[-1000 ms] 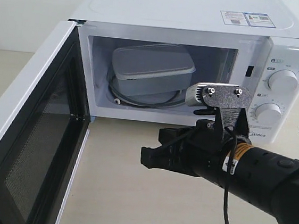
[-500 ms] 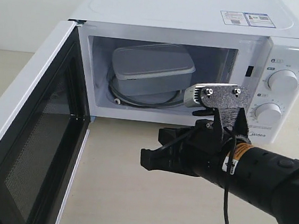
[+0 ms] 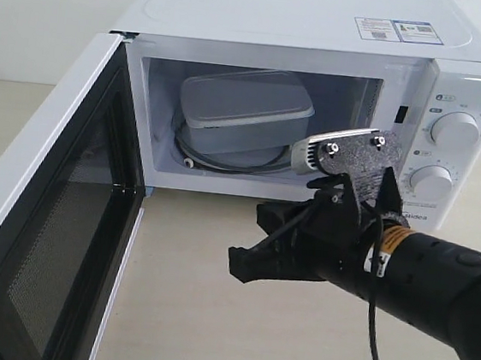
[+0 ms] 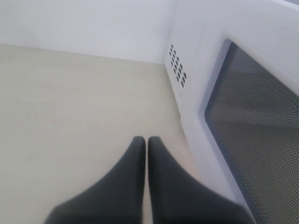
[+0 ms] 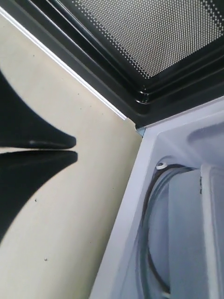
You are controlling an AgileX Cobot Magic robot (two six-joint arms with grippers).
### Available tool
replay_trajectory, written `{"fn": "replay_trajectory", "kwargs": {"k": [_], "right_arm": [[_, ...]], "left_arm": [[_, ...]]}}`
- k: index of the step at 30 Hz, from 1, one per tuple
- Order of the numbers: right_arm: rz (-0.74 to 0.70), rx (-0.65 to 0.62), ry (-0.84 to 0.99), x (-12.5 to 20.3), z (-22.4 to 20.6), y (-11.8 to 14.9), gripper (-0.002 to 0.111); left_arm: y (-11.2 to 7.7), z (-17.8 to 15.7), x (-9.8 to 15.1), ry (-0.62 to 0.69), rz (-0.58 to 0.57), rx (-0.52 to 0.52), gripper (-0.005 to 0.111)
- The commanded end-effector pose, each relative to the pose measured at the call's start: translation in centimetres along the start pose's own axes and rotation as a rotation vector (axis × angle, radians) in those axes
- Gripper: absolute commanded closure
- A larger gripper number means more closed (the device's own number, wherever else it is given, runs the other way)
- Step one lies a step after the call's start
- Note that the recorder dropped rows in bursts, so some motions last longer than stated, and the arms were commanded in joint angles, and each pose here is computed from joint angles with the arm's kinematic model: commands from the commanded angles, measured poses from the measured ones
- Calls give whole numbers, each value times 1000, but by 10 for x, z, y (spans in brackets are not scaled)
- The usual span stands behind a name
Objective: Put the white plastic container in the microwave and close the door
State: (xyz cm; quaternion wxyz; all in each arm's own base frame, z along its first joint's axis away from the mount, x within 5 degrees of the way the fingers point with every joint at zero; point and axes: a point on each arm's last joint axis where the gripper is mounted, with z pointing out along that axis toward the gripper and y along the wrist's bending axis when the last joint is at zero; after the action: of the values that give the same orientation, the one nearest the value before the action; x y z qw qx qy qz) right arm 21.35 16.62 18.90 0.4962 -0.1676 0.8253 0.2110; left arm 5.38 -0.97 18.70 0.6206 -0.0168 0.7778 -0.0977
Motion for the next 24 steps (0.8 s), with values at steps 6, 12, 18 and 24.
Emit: {"fn": "replay_trajectory", "kwargs": {"k": [6, 12, 18, 24], "right_arm": [[-45, 110, 26, -34, -62, -33, 108], [-56, 256, -78, -55, -121, -60, 108], [-80, 411, -253, -39, -170, -71, 108], [-97, 518, -499, 27, -192, -73, 108]], "left_arm": [[0, 0, 1, 0, 2, 4, 102], [0, 0, 1, 0, 2, 4, 102], [0, 0, 1, 0, 2, 4, 102], [0, 0, 1, 0, 2, 4, 102]]}}
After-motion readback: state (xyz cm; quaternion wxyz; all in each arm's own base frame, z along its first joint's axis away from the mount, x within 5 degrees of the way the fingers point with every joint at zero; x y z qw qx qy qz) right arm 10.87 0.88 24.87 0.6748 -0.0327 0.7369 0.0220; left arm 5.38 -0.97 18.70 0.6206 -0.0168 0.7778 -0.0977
